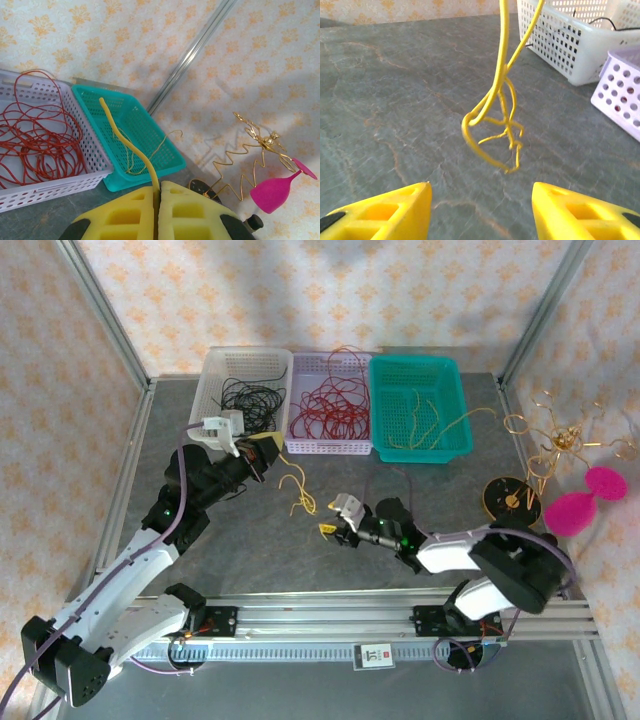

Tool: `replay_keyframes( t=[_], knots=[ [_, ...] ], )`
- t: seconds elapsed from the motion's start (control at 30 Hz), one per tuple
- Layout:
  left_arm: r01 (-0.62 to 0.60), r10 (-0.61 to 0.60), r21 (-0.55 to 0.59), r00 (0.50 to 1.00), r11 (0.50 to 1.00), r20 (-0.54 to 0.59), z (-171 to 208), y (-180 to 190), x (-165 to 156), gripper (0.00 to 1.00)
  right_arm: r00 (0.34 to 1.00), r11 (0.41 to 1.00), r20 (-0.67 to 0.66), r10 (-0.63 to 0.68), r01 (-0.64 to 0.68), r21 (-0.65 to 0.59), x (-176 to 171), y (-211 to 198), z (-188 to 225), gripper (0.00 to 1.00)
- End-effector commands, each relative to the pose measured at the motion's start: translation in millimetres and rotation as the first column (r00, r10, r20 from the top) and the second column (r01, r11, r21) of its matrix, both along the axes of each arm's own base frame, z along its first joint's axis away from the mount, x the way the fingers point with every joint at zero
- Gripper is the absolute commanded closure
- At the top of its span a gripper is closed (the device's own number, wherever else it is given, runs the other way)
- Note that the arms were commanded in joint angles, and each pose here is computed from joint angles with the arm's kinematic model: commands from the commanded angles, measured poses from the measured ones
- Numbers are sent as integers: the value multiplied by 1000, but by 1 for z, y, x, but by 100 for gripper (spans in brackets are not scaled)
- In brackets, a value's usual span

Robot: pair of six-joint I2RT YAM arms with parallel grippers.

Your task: Untangle the cables

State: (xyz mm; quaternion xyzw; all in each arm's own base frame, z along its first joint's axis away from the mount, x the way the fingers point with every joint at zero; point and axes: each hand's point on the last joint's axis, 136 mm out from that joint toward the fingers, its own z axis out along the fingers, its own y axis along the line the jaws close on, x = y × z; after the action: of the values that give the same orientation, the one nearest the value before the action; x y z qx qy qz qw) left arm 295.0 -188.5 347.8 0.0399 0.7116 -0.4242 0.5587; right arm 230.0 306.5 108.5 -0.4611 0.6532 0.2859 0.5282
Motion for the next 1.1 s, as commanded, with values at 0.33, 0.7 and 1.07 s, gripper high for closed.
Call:
replay_keyframes(
  t=[0.33,0.7,1.07],
  knots=[
    [-163,163,-9,986,987,32,33,24,9,100,995,995,49,92,-94,33,18,38,4,91],
    [-381,386,-85,921,921,53,51,58,32,100,990,989,13,137,-136,-66,-18,39,7,100],
    [-642,639,-29,755,766,148,94,126,27,100,991,994,-90,-102,98,-51,-8,7,19,100]
  ],
)
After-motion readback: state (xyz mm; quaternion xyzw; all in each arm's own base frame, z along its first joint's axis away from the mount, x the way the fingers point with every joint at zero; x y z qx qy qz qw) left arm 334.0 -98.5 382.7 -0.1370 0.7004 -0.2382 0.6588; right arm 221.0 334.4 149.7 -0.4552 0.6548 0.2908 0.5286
